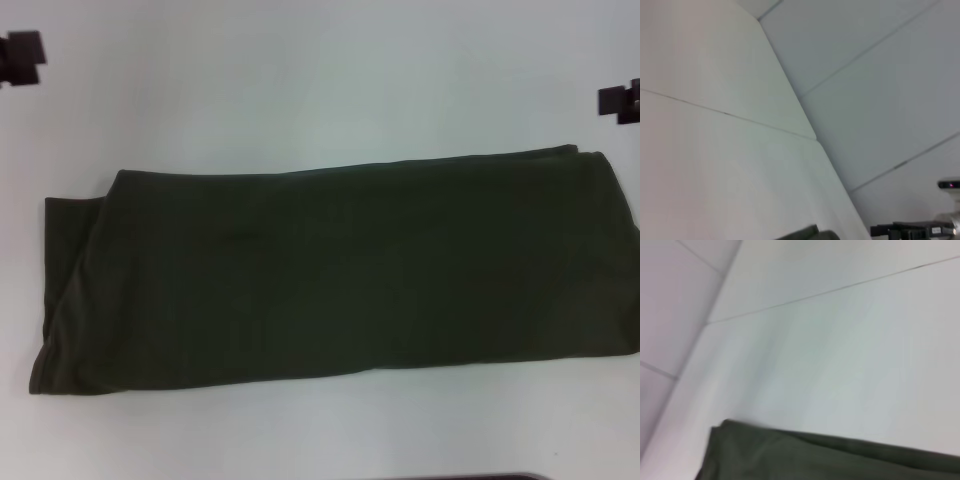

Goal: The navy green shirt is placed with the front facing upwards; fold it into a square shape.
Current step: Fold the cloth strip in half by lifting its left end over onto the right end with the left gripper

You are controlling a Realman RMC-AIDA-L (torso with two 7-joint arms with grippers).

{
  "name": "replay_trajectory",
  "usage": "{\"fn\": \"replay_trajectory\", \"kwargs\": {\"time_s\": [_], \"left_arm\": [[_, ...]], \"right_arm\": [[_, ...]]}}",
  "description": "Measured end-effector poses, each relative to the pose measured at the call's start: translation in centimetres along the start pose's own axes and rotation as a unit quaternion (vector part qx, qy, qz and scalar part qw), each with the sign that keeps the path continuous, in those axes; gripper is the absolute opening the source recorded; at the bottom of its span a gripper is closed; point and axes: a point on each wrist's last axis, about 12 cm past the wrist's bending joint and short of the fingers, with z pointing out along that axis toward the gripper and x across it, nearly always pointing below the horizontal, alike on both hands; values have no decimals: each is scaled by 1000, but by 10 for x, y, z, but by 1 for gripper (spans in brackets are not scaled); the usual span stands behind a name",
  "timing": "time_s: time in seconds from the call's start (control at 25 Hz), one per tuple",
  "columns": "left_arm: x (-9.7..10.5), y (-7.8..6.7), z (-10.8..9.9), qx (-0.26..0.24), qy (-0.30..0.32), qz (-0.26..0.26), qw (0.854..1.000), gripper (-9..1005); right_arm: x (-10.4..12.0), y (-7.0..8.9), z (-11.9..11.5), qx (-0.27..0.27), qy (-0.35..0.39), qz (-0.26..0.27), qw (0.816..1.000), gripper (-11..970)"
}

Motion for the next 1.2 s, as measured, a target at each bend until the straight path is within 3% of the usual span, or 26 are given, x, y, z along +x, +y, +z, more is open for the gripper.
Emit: {"fn": "replay_trajectory", "kwargs": {"time_s": [0.16,0.32,0.64,0.96,1.2], "left_arm": [[3,2,11,2,6,29,1000,526],[5,5,13,-7,-4,45,999,526],[7,9,15,-12,14,19,1000,525],[6,6,13,-10,19,7,1000,524],[6,7,13,-22,42,-24,999,523]], "right_arm": [[2,-6,13,18,38,-1,999,690],[1,-8,13,6,17,11,1000,684],[9,-2,17,-62,-8,10,998,681],[8,-9,9,-58,-45,41,996,650],[14,-1,10,-84,-32,29,995,667]]}}
